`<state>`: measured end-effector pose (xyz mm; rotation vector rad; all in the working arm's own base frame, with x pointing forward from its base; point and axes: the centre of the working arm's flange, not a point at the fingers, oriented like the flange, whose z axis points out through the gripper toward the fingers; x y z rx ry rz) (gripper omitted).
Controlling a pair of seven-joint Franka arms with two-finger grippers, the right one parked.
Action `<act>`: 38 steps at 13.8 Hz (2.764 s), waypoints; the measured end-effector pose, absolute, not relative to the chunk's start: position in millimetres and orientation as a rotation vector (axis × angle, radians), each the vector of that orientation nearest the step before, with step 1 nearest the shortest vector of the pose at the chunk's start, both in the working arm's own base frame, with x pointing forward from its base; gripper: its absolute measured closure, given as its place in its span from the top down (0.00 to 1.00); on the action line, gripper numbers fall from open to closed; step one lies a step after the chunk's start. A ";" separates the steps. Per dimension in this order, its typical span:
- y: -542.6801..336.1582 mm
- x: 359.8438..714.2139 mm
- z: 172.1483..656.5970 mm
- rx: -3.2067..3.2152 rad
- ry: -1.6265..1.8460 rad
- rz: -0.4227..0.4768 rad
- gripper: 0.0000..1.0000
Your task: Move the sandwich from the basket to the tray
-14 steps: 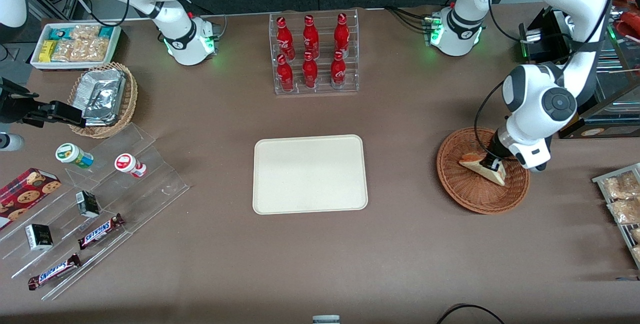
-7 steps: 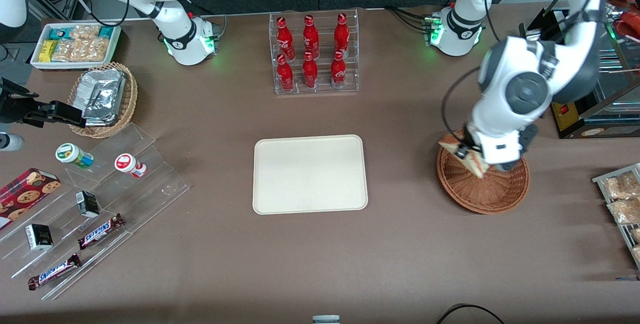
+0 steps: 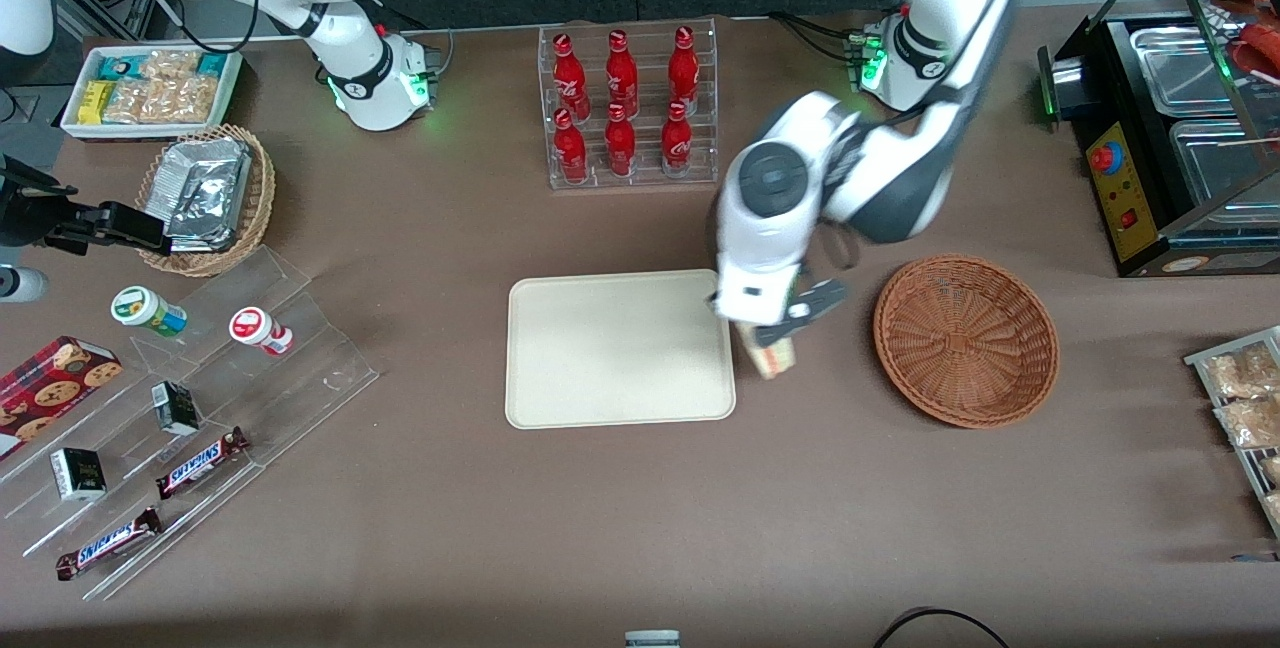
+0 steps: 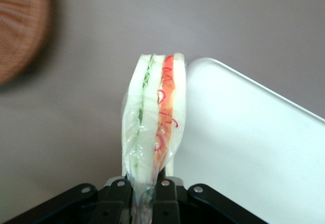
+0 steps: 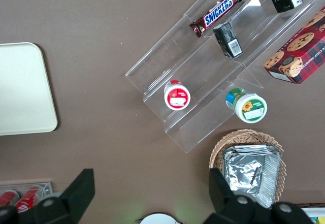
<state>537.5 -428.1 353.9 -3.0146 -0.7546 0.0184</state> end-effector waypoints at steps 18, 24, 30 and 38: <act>-524.5 484.4 238.9 -3.139 -0.133 -0.122 0.15; -524.0 492.4 250.7 -3.167 -0.188 -0.120 0.40; -482.2 526.1 384.2 -3.208 -0.404 -0.136 1.00; -276.0 570.1 537.9 -3.001 -0.759 -0.036 1.00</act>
